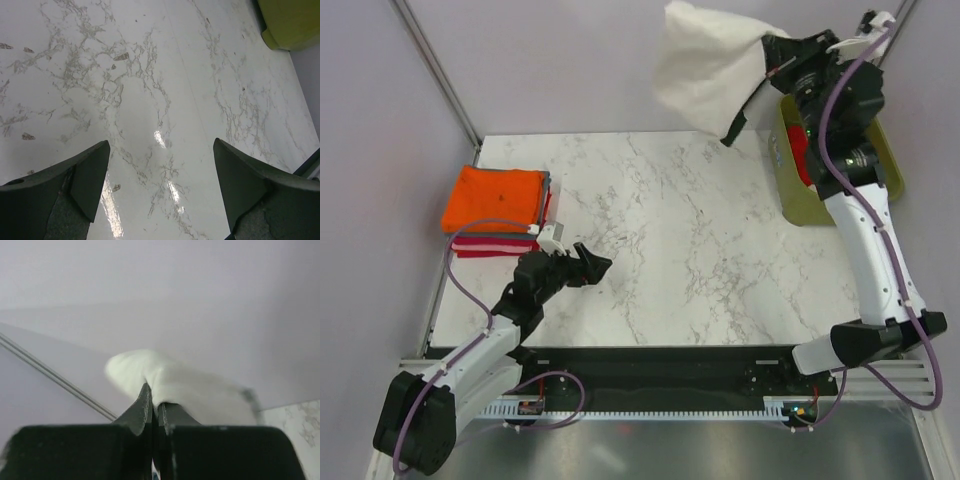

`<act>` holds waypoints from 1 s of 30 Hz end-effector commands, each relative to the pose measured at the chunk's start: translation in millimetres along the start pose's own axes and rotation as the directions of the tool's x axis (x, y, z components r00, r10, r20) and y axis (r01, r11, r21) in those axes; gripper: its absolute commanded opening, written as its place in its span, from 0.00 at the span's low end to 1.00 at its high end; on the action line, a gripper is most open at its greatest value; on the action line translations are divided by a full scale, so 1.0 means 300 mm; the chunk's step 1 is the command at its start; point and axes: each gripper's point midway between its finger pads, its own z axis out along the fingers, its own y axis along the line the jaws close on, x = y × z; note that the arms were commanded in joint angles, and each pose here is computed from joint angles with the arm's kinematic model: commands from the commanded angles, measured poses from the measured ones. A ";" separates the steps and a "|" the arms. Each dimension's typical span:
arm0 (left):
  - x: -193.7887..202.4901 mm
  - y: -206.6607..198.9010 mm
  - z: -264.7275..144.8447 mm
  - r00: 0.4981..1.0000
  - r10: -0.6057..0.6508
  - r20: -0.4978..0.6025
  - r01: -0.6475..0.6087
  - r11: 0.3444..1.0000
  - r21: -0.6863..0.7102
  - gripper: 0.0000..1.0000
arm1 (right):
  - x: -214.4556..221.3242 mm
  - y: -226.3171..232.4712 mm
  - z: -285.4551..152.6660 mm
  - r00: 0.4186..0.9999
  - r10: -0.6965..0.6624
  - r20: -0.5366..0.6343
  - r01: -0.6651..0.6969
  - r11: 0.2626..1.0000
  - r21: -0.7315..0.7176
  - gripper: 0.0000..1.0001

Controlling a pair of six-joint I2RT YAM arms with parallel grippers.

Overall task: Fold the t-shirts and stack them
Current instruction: Move the tshirt to the center of the board

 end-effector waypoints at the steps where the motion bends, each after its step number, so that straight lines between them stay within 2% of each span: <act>1: -0.040 -0.007 0.002 0.998 0.010 0.059 -0.010 1.000 0.003 0.91 | -0.257 0.174 -0.143 0.984 0.032 0.178 -0.005 0.988 -0.151 0.00; 2: -0.037 -0.003 0.004 0.998 0.010 0.055 -0.010 1.000 -0.002 0.91 | -0.275 0.130 -0.148 0.976 0.005 0.218 0.015 0.996 -0.089 0.01; 3: -0.037 -0.005 0.005 0.999 0.012 0.053 -0.012 1.000 -0.001 0.91 | -0.285 0.115 -0.177 0.973 -0.004 0.230 0.020 0.998 -0.066 0.07; 4: -0.037 -0.004 0.005 0.999 0.012 0.052 -0.012 1.000 -0.002 0.91 | -0.210 0.038 -0.164 0.982 -0.024 0.187 0.027 1.000 -0.009 0.35; 6: -0.040 -0.003 0.006 0.999 0.012 0.052 -0.011 1.000 -0.006 0.91 | -0.091 0.004 -0.195 0.997 -0.032 0.076 0.034 0.999 -0.034 0.60; 7: -0.041 -0.004 0.006 0.999 0.015 0.052 -0.014 1.000 -0.006 0.91 | 0.068 -0.094 -0.189 0.998 -0.044 -0.043 0.044 0.999 -0.003 0.86; 8: -0.039 -0.001 0.006 0.999 0.014 0.051 -0.014 1.000 -0.010 0.92 | 0.165 -0.146 -0.207 0.990 -0.034 -0.135 0.037 0.999 0.018 0.95; 9: -0.039 -0.001 0.006 0.999 0.014 0.051 -0.014 1.000 -0.010 0.92 | 0.234 -0.186 -0.241 0.978 -0.033 -0.207 0.041 0.999 0.035 0.98; 10: -0.038 0.002 0.005 0.999 0.018 0.048 -0.017 1.000 -0.014 0.94 | 0.357 -0.298 -0.281 0.955 -0.032 -0.295 0.066 0.992 0.105 0.98; 12: -0.026 0.012 0.002 0.999 0.018 0.028 -0.017 0.999 -0.031 0.97 | 0.423 -0.366 -0.370 0.942 -0.030 -0.335 0.079 0.988 0.136 0.98; 13: -0.024 0.019 -0.001 1.000 0.020 0.022 -0.019 0.999 -0.044 1.00 | 0.527 -0.445 -0.431 0.914 -0.019 -0.405 0.090 0.984 0.157 0.98; 15: -0.024 0.053 -0.010 1.000 0.008 0.001 -0.008 0.993 -0.119 1.00 | 0.571 -0.487 -0.519 0.902 -0.054 -0.428 0.124 0.983 0.136 0.98; 16: -0.048 0.083 -0.015 0.999 -0.018 0.034 0.024 0.983 -0.184 1.00 | 0.581 -0.505 -0.549 0.896 -0.067 -0.438 0.142 0.980 0.140 0.98; 18: -0.053 0.091 -0.018 0.998 -0.030 0.048 0.039 0.979 -0.201 1.00 | 0.595 -0.540 -0.607 0.885 -0.104 -0.453 0.187 0.972 0.142 0.98; 19: -0.050 0.083 -0.017 0.999 -0.018 0.043 0.026 0.983 -0.181 1.00 | 0.601 -0.560 -0.622 0.876 -0.131 -0.464 0.220 0.965 0.142 0.98; 23: -0.017 -0.064 -0.011 0.999 0.034 0.011 -0.035 0.995 0.095 0.98 | 0.673 -0.612 -0.678 0.835 -0.112 -0.539 0.234 0.959 0.162 0.98; 30: 0.011 -0.096 0.008 0.998 0.044 -0.042 -0.037 0.987 0.156 0.97 | 0.802 -0.703 -0.747 0.757 -0.046 -0.651 0.242 0.946 0.214 0.98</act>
